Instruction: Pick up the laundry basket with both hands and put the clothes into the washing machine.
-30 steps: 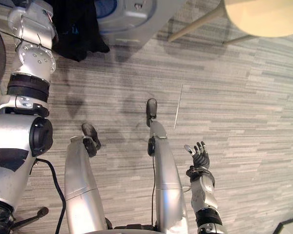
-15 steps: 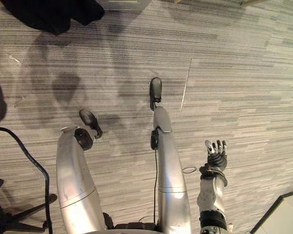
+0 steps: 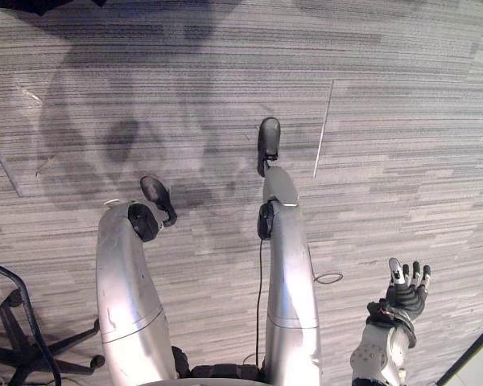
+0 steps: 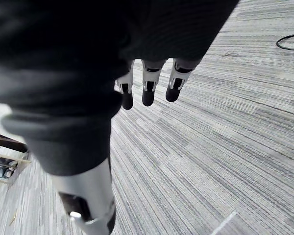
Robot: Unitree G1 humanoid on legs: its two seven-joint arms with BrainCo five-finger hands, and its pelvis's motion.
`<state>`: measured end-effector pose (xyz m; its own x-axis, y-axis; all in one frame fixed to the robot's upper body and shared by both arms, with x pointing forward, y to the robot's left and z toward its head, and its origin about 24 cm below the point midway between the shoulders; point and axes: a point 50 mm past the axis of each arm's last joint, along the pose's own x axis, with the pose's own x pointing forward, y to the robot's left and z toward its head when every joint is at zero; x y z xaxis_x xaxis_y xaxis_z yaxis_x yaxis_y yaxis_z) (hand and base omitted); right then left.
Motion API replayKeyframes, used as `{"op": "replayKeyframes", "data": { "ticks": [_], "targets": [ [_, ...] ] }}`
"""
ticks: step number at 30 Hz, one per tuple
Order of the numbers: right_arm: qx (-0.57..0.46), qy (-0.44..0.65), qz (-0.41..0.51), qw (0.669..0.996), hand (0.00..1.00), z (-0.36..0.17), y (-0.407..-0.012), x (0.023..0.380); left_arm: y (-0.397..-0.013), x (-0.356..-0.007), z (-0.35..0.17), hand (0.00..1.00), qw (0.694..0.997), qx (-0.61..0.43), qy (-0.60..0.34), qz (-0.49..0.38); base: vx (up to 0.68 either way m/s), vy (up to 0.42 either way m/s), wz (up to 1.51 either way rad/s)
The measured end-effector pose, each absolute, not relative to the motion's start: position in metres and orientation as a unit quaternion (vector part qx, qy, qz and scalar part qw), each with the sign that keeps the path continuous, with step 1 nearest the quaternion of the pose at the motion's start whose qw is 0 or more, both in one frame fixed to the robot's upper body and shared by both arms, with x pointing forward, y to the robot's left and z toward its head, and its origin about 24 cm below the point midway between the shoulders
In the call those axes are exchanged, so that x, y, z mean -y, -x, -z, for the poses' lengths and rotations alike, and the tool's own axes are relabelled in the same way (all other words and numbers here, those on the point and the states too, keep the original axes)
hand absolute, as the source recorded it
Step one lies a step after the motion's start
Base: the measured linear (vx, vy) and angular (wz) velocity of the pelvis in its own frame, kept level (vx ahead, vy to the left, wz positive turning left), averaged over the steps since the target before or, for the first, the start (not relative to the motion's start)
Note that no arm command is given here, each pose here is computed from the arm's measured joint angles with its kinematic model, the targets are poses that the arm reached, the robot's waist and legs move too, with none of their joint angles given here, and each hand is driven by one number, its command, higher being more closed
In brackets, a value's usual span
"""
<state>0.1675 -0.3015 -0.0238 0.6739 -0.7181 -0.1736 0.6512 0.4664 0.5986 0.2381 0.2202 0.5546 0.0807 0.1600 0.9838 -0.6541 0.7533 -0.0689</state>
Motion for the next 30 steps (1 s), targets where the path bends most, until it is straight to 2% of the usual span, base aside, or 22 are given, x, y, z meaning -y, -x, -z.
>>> {"op": "replayKeyframes", "data": {
  "ticks": [7,8,11,19,30],
  "targets": [
    [0.068,-0.317,0.377,0.867,0.0,0.015,-0.174,0.294,-0.237,-0.213,-0.552,1.0,0.657,0.621,-0.267,-0.333,-0.09,-0.001,0.04],
    [0.065,-0.317,0.37,0.871,0.0,0.015,-0.177,0.291,-0.238,-0.215,-0.551,0.0,0.655,0.618,-0.273,-0.338,-0.12,0.059,-0.3],
    [0.05,-0.317,0.358,0.877,0.0,0.019,-0.178,0.283,-0.247,-0.22,-0.542,0.0,0.659,0.606,-0.276,-0.35,-0.09,0.055,-0.2],
    [0.035,-0.319,0.347,0.881,0.0,0.024,-0.18,0.276,-0.271,-0.216,-0.527,0.0,0.706,0.573,-0.25,-0.331,-0.05,0.035,0.0],
    [-0.02,-0.324,0.36,0.875,0.0,0.048,-0.175,0.27,-0.284,-0.226,-0.51,0.0,0.722,0.551,-0.243,-0.34,-0.06,0.033,0.02]
  ]
}}
